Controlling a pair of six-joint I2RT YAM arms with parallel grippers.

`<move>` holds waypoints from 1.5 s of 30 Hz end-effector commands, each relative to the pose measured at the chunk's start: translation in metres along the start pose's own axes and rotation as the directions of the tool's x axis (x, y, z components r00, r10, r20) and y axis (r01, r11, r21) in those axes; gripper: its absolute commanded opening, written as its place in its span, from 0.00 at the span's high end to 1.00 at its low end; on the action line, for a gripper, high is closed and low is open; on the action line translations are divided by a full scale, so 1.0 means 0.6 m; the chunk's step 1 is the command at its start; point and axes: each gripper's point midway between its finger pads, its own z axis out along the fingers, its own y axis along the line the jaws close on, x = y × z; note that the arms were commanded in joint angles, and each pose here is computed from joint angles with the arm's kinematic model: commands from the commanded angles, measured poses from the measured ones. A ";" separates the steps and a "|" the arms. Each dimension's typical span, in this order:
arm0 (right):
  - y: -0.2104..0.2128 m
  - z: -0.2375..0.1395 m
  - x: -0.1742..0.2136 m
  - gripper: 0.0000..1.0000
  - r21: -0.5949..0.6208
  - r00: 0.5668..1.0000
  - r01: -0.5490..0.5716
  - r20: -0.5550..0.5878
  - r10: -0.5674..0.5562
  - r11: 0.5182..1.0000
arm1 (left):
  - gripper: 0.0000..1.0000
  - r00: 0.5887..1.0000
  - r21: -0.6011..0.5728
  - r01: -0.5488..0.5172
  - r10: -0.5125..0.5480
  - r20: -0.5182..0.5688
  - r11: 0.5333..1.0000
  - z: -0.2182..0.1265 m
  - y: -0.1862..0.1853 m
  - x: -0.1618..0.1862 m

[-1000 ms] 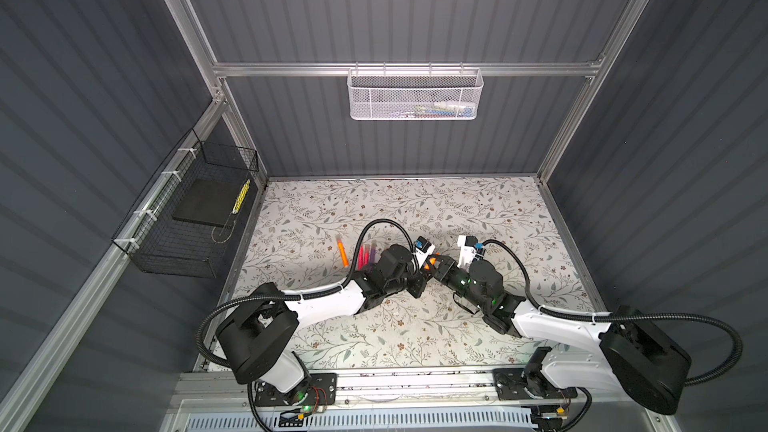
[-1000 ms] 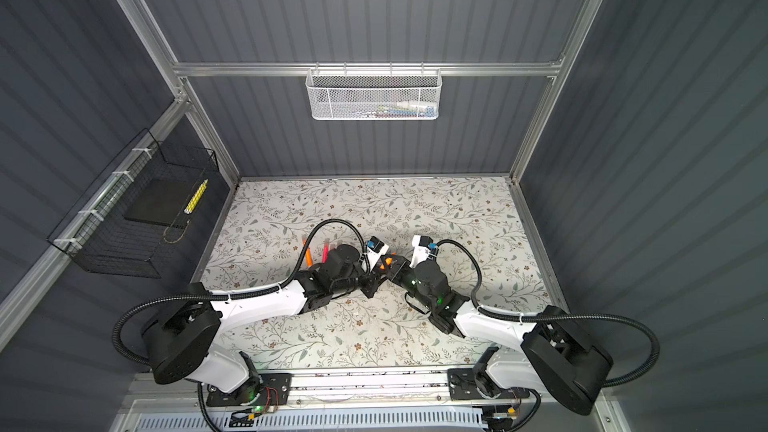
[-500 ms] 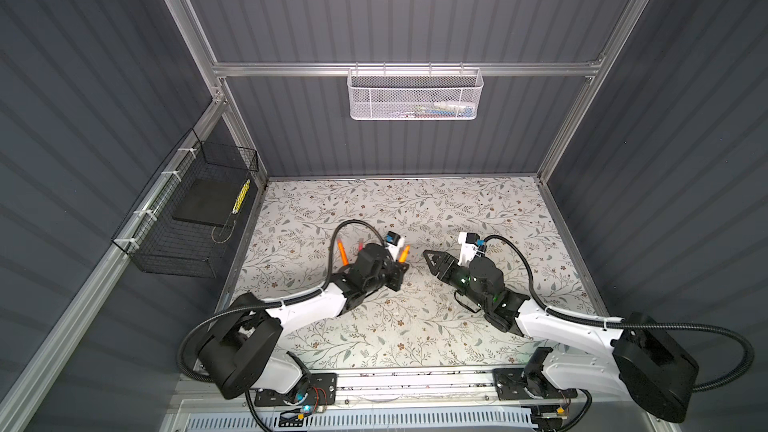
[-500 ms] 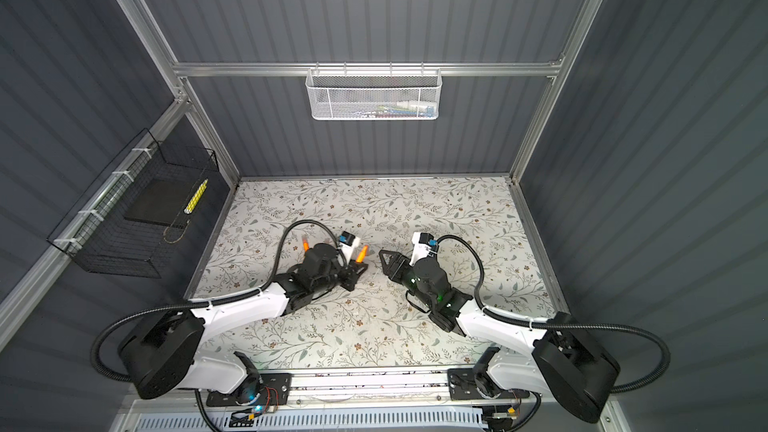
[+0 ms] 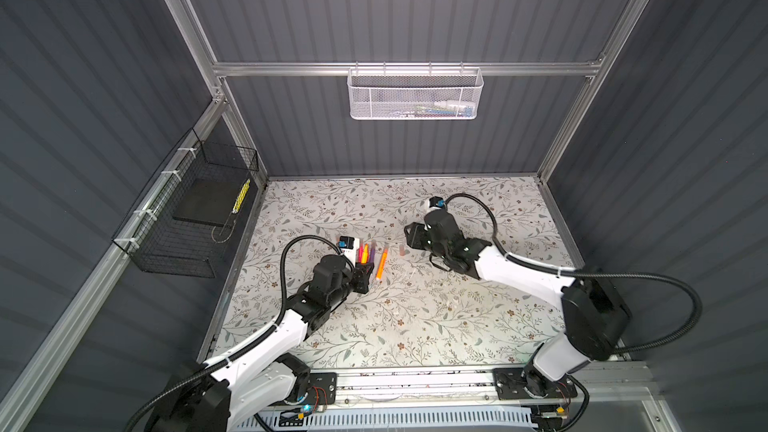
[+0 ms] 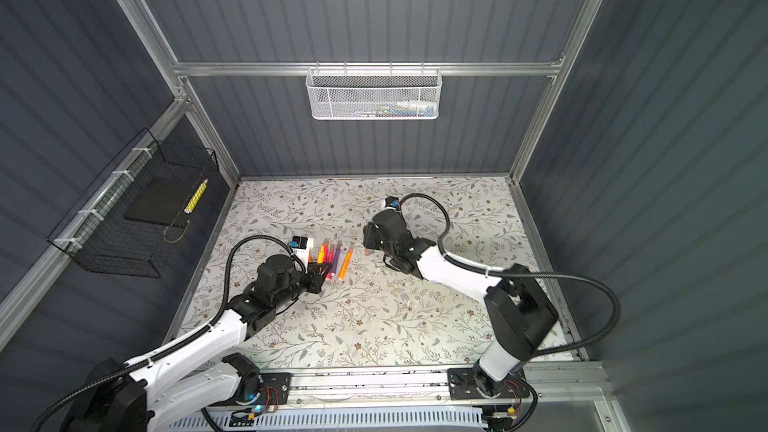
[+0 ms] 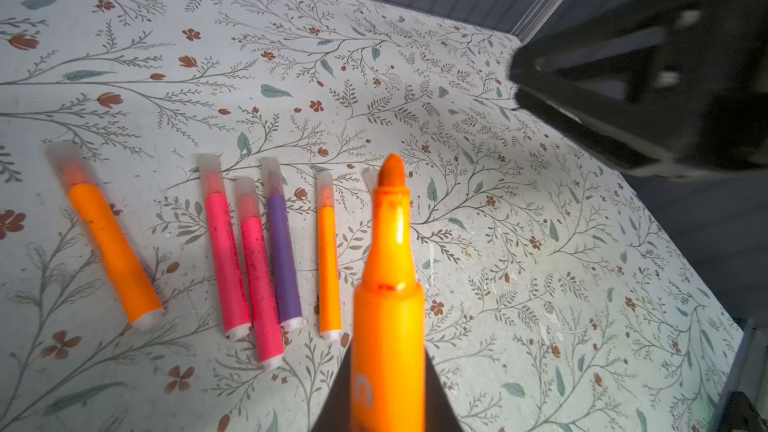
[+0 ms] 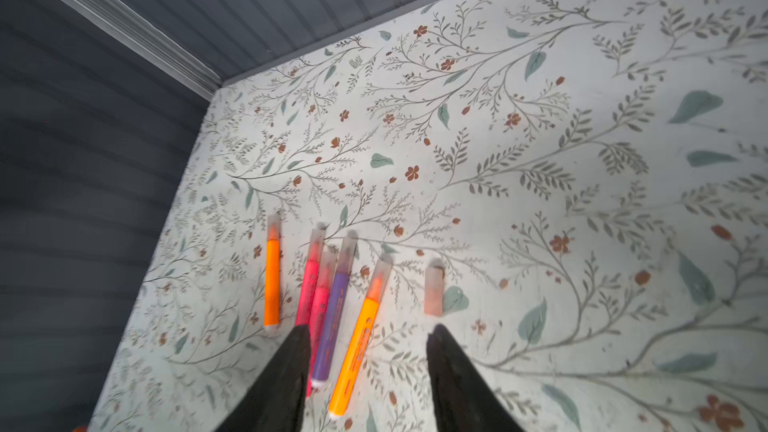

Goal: Insert the pens into the pen caps
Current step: 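Move the right gripper to the pale pink cap and grasp it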

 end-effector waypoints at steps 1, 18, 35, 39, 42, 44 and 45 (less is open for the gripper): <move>-0.039 0.043 0.057 0.56 0.128 0.965 0.170 -0.222 -0.139 0.977 | 1.00 1.000 0.022 0.004 -0.003 -0.026 1.000 -0.014 -0.003 0.018; -0.063 0.130 0.116 0.61 0.184 0.899 0.273 -0.398 -0.183 0.944 | 1.00 1.000 0.045 -0.008 0.009 -0.023 0.999 -0.015 -0.011 0.013; -0.096 0.154 0.150 0.68 0.248 0.870 0.329 -0.455 -0.190 0.911 | 1.00 1.000 0.050 -0.010 0.011 -0.017 0.999 -0.024 -0.016 0.007; -0.096 0.156 0.160 0.69 0.246 0.866 0.331 -0.463 -0.190 0.911 | 1.00 1.000 0.054 -0.003 0.004 -0.014 0.999 -0.026 -0.017 0.007; -0.097 0.160 0.164 0.69 0.248 0.862 0.337 -0.470 -0.191 0.908 | 1.00 1.000 0.052 -0.007 0.008 -0.017 0.999 -0.026 -0.017 0.005; -0.098 0.164 0.165 0.69 0.253 0.863 0.337 -0.468 -0.190 0.907 | 1.00 1.000 0.054 -0.008 0.009 -0.015 0.999 -0.026 -0.017 0.006; -0.099 0.166 0.167 0.69 0.252 0.862 0.338 -0.470 -0.190 0.907 | 1.00 1.000 0.055 -0.008 0.009 -0.010 0.998 -0.026 -0.017 0.005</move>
